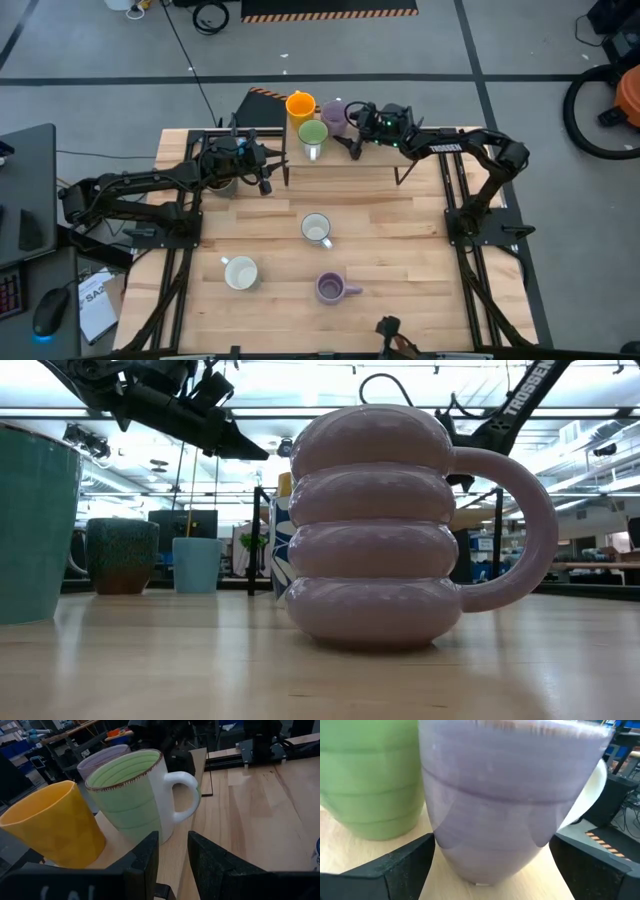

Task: Place coffee mugs
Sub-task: Put the top purple mug on the shelf

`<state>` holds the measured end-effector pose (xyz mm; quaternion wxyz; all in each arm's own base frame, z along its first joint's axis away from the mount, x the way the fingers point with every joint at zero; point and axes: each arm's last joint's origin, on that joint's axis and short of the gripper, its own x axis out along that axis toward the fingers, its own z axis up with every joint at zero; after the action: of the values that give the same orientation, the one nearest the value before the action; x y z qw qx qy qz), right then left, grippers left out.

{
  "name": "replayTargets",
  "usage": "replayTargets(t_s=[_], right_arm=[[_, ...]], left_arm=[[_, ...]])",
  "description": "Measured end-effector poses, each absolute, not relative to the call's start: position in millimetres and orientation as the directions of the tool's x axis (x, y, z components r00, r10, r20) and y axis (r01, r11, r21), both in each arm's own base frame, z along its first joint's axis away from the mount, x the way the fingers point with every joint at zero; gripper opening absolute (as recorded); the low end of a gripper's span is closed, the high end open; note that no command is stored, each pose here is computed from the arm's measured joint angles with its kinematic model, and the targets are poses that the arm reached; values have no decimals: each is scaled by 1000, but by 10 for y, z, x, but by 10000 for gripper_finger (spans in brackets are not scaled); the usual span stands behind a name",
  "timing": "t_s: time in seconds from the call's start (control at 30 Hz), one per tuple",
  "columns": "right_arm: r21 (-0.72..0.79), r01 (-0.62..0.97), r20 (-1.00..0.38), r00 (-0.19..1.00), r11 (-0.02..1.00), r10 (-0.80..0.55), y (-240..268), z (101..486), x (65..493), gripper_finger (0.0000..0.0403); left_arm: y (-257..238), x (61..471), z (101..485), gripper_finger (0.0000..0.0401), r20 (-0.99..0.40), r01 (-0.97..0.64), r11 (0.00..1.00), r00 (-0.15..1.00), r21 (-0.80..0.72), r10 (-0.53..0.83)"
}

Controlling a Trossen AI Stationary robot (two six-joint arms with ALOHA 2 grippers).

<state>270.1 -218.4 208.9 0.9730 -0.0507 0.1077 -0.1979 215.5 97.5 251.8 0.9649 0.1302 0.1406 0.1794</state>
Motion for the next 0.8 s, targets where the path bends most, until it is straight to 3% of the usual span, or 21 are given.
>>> replayTargets(t_s=[0.33, 0.8], right_arm=[[-146, 394, -252, 872, 908, -419, -2154, 2130, 2637, 399], [-170, 426, -233, 859, 889, -456, -2211, 2148, 2599, 398]], left_arm=[[975, 2156, 2517, 110, -225, -310, 902, 896, 299, 382], [975, 2156, 2517, 110, -225, -309, 902, 896, 301, 383]])
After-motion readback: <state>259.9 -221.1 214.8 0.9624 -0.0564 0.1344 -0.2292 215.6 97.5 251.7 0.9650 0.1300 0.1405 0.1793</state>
